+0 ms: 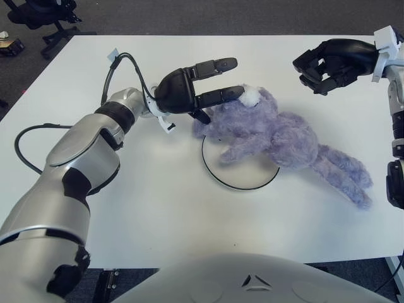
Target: Put the doll into the plate.
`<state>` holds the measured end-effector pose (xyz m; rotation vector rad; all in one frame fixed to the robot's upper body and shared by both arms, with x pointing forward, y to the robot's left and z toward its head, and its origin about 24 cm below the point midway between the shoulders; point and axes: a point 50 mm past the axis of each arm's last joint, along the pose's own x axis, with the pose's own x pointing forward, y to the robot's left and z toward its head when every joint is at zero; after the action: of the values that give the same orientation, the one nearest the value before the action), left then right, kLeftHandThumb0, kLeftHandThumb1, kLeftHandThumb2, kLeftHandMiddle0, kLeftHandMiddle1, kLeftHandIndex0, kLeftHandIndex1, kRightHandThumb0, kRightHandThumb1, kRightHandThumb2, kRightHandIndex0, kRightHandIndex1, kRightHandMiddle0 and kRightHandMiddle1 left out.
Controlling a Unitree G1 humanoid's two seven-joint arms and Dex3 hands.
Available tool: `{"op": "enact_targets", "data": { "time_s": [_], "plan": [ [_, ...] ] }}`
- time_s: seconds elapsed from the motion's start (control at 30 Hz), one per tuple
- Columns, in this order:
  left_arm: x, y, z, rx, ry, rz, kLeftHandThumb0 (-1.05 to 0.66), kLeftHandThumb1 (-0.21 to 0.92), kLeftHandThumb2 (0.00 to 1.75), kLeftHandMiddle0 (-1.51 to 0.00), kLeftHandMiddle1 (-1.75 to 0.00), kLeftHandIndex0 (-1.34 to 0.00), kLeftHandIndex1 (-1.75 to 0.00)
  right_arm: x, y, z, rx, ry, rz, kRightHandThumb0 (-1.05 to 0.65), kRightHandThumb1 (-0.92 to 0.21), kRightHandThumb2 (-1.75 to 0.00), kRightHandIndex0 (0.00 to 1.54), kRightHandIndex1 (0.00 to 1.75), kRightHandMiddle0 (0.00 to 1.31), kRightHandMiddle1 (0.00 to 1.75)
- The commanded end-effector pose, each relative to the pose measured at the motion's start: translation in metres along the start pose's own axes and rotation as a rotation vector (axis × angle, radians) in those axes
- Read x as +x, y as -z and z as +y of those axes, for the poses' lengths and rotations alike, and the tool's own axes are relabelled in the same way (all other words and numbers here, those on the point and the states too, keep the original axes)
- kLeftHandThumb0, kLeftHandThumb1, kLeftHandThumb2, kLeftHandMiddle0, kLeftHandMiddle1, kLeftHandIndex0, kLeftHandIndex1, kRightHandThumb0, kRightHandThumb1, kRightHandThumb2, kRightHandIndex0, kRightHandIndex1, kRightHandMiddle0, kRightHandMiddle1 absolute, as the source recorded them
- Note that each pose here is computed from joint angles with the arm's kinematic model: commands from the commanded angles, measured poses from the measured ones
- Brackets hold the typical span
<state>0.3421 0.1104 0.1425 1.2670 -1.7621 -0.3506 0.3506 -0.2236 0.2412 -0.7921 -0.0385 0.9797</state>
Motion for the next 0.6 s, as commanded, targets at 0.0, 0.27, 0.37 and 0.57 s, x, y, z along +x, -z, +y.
{"op": "enact_targets", "data": {
  "time_s": [0.0, 0.27, 0.37, 0.57],
  "plan": [
    [0.0023, 0.0047, 0.0010, 0.036, -0.005, 0.025, -0.43, 0.91, 0.00, -0.36, 0.00, -0.38, -0.01, -0.0045, 0.0017, 0.0004, -0.009, 0.004, 0.027, -0.23, -0.83, -0.01, 0.98, 1.75, 0.89, 1.75],
    [0.0013, 0.0049, 0.0001, 0.058, 0.003, 0.026, -0.36, 0.91, 0.00, -0.37, 0.00, -0.39, -0.01, -0.0048, 0.0014, 0.0009, -0.009, 0.005, 0.035, -0.23, -0.83, -0.01, 0.98, 1.75, 0.89, 1.75],
    [0.0011, 0.0049, -0.0003, 0.068, 0.005, 0.022, -0.35, 0.90, 0.00, -0.37, 0.00, -0.39, -0.01, -0.0049, 0.0012, 0.0011, -0.009, 0.005, 0.037, -0.23, -0.83, -0.01, 0.98, 1.75, 0.89, 1.75],
    [0.0021, 0.0039, -0.0020, 0.097, 0.001, 0.021, -0.32, 0.90, 0.00, -0.38, 0.00, -0.40, -0.01, -0.0057, 0.0009, 0.0018, -0.008, 0.004, 0.042, -0.23, -0.83, -0.01, 0.98, 1.75, 0.88, 1.75]
  ]
}}
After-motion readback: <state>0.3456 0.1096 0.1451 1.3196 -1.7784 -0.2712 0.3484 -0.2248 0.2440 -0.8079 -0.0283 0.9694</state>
